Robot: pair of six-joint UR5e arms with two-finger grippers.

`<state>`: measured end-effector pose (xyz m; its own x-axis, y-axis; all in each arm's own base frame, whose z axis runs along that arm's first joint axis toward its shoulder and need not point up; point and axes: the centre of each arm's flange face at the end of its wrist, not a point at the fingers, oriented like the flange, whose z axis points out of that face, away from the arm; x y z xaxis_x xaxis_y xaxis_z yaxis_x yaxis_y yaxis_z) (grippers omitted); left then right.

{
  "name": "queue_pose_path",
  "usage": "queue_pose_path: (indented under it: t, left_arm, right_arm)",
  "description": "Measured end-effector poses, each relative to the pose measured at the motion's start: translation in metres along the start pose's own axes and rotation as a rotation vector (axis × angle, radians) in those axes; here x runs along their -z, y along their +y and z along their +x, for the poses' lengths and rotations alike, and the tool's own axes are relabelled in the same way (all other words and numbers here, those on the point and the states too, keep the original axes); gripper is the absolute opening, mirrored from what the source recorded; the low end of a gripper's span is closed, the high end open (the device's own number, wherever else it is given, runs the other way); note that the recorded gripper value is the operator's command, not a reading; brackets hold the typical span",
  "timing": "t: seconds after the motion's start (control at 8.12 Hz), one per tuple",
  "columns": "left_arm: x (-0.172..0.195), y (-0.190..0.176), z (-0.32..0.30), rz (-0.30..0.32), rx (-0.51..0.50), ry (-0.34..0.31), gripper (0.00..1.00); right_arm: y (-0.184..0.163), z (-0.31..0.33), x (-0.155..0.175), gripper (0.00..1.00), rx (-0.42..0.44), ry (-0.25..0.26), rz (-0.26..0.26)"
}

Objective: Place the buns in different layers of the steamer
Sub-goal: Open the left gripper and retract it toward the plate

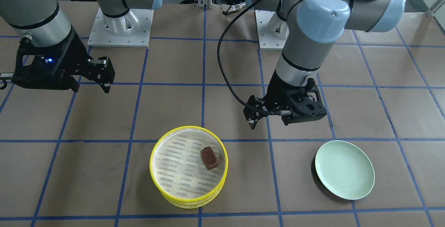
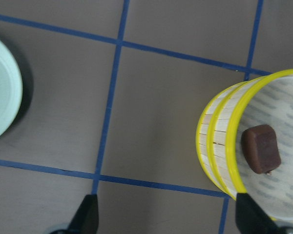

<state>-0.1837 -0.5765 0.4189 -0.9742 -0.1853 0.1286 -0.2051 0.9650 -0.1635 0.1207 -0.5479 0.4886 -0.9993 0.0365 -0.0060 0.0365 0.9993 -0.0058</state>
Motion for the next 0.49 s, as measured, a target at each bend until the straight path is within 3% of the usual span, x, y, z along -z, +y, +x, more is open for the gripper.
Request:
queue_pose_path:
  t: [0.49]
  left_arm:
    - [0.069,0.013,-0.096,-0.082,-0.029,-0.078,1.0]
  right_arm:
    - [-0.002,-0.003,0.001,0.75,0.0,-0.005,0.015]
